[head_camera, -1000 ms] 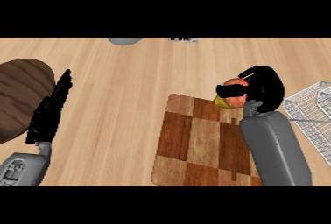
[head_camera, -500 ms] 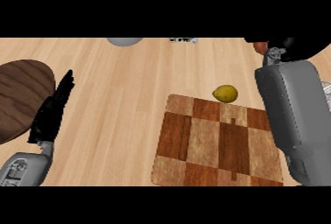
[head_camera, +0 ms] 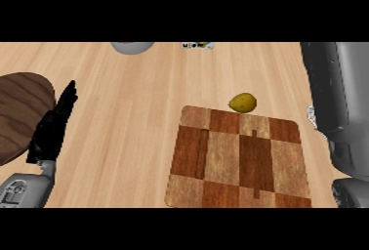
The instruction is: Pick the squash from the cutting board and place it in the tiered basket
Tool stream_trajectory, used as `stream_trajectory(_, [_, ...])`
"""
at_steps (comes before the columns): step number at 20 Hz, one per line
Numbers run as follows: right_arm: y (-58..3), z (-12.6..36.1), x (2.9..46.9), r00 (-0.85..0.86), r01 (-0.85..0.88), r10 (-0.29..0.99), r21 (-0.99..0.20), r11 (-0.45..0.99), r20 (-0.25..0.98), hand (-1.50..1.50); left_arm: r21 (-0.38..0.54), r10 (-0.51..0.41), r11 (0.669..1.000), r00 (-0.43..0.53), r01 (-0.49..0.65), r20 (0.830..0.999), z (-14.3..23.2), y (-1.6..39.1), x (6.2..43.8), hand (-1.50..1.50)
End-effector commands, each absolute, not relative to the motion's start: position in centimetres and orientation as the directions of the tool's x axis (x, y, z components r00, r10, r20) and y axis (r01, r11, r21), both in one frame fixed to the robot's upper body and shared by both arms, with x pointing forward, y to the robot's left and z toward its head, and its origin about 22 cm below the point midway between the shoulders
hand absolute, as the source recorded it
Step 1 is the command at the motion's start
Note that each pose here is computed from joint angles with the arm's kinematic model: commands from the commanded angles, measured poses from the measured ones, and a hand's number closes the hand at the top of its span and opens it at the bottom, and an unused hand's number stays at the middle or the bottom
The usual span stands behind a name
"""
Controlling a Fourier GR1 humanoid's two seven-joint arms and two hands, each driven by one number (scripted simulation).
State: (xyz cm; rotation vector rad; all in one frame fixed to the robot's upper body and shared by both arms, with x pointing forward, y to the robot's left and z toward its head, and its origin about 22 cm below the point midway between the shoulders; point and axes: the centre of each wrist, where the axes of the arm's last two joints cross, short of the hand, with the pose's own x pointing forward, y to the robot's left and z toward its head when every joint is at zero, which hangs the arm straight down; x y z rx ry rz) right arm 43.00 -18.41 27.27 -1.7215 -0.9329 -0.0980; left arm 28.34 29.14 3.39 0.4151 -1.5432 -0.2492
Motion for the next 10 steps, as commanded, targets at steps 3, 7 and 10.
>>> stream_trajectory(3, [-21.2,28.3,44.4,0.755,0.578,0.421,-0.813,-0.064,0.503,1.50,0.396,-0.396,0.912,0.020,-0.105,0.918,2.8,29.7,28.7,0.00])
stream_trajectory(7, [-23.6,26.8,44.4,0.804,0.508,0.420,-0.853,-0.116,0.422,1.50,0.413,-0.412,0.905,0.027,-0.100,0.911,3.5,28.6,28.1,0.00])
stream_trajectory(10, [-26.7,26.0,44.3,0.872,0.409,0.379,-0.886,-0.217,0.310,1.50,0.412,-0.412,0.903,0.026,-0.118,0.911,4.0,30.6,28.2,0.00])
